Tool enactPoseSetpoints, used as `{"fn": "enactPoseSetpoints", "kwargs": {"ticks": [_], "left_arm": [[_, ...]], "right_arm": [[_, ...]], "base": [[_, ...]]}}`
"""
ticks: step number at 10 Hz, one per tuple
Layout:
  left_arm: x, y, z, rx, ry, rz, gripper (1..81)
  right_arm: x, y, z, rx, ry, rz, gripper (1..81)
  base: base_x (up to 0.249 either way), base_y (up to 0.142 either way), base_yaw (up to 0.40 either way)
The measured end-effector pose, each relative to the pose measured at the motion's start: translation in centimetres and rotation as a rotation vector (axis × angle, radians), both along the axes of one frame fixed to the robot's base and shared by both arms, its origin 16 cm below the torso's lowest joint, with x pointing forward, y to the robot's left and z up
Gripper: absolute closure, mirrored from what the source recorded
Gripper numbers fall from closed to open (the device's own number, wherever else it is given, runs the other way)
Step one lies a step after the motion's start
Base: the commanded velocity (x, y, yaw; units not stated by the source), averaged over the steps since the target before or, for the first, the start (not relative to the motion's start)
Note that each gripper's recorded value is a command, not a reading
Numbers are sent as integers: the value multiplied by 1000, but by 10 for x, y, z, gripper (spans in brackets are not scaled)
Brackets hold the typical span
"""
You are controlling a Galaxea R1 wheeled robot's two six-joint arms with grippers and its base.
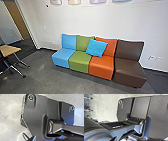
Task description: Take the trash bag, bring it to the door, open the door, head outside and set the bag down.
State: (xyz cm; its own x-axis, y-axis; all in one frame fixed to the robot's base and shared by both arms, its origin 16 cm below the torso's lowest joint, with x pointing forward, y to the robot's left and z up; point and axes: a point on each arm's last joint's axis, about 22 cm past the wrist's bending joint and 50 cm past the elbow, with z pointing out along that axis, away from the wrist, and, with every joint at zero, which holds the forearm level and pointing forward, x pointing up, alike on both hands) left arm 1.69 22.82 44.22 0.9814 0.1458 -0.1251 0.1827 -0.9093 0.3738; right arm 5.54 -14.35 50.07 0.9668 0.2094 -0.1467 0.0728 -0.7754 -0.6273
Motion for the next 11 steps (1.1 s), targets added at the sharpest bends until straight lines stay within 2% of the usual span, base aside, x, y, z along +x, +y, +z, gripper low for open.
{"fn": "enactPoseSetpoints", "kwargs": {"ticks": [2, 4, 5, 6, 7, 8, 9, 10, 11], "left_arm": [[5, 6, 9, -29, -1, 8, 10], [18, 16, 17, -56, 14, 30, 10], [31, 24, 22, -64, 15, 45, 10], [40, 34, 24, -62, 24, 62, 10], [61, 46, 27, -62, 28, 93, 10], [88, 54, 26, -58, 18, 118, 10], [108, 58, 26, -57, 10, 128, 10], [150, 62, 27, -60, -20, 137, 10], [178, 67, 27, -59, -33, 150, 10]], "right_arm": [[16, -30, 22, 18, 6, -1, 10], [38, -57, 43, 35, 24, -4, 10], [54, -74, 51, 30, 23, -9, 10], [59, -81, 50, 24, 33, -11, 10], [85, -111, 56, -11, 14, -18, 10], [124, -141, 70, -41, -24, -39, 10], [143, -154, 78, -53, -41, -50, 10], [167, -161, 86, -57, -64, -59, 10], [191, -163, 103, -45, -76, -72, 10]], "base": [[0, 0, 0], [0, 0, 0], [0, 0, 0], [0, 0, 0], [0, 0, 0], [0, 0, 0], [0, 0, 0], [0, 0, 0], [0, 0, 0]]}}
